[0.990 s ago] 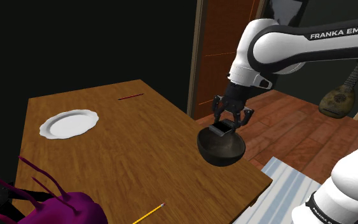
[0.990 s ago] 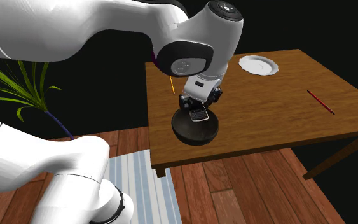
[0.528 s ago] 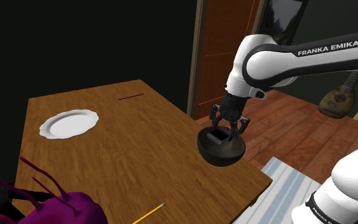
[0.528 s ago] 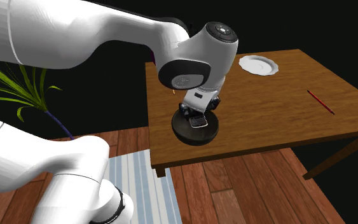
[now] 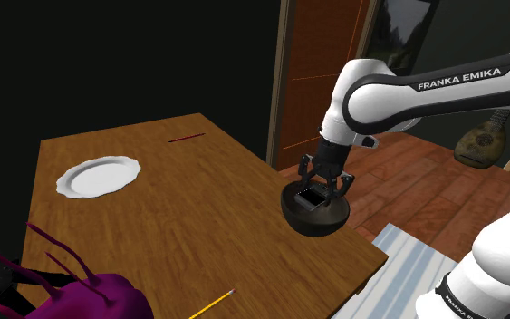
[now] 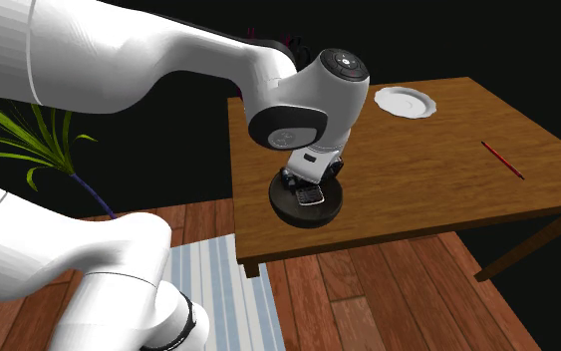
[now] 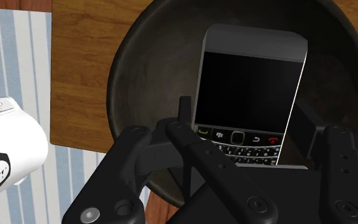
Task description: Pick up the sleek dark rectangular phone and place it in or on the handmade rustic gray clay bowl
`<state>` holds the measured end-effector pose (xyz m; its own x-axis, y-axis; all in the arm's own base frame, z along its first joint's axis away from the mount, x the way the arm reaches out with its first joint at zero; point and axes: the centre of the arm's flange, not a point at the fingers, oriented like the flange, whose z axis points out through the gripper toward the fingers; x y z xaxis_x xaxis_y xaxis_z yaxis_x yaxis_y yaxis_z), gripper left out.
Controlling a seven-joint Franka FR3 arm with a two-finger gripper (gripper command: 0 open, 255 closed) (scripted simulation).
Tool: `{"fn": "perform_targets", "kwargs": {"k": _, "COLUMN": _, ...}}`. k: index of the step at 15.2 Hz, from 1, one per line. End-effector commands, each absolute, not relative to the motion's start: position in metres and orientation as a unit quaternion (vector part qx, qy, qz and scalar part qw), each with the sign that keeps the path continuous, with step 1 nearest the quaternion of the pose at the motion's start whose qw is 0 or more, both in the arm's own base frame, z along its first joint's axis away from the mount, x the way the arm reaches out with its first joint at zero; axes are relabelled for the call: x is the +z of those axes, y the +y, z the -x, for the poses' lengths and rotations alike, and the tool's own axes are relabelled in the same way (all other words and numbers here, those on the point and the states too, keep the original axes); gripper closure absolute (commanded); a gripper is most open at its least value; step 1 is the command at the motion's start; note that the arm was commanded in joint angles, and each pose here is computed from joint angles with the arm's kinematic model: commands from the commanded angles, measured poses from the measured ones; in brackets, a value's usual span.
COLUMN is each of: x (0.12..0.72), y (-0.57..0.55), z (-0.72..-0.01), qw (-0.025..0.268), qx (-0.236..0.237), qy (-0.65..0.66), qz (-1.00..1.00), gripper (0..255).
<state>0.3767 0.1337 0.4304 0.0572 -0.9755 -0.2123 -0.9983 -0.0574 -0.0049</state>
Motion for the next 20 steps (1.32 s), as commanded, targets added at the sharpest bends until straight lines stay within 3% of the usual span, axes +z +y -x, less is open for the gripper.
{"fn": "perform_targets", "kwargs": {"k": 1, "x": 0.43, "y": 0.134, "z": -0.377, "qw": 0.075, "qx": 0.076, "qy": 0.682, "qz": 0.723, "gripper": 255}}
{"fn": "perform_targets", "kwargs": {"k": 2, "x": 0.43, "y": 0.134, "z": -0.377, "qw": 0.075, "qx": 0.076, "qy": 0.682, "qz": 0.723, "gripper": 255}}
{"fn": "perform_targets", "kwargs": {"k": 3, "x": 0.43, "y": 0.134, "z": -0.377, "qw": 0.075, "qx": 0.076, "qy": 0.682, "qz": 0.723, "gripper": 0}}
{"fn": "perform_targets", "kwargs": {"k": 8, "x": 0.43, "y": 0.134, "z": -0.377, "qw": 0.075, "qx": 0.076, "qy": 0.682, "qz": 0.723, "gripper": 0}}
{"fn": "perform_targets", "kwargs": {"k": 12, "x": 0.479, "y": 0.123, "z": -0.377, "qw": 0.075, "qx": 0.076, "qy": 0.682, "qz": 0.723, "gripper": 0}}
{"fn": "perform_targets", "kwargs": {"k": 20, "x": 0.479, "y": 0.123, "z": -0.377, "qw": 0.075, "qx": 0.076, "qy": 0.682, "qz": 0.723, "gripper": 0}}
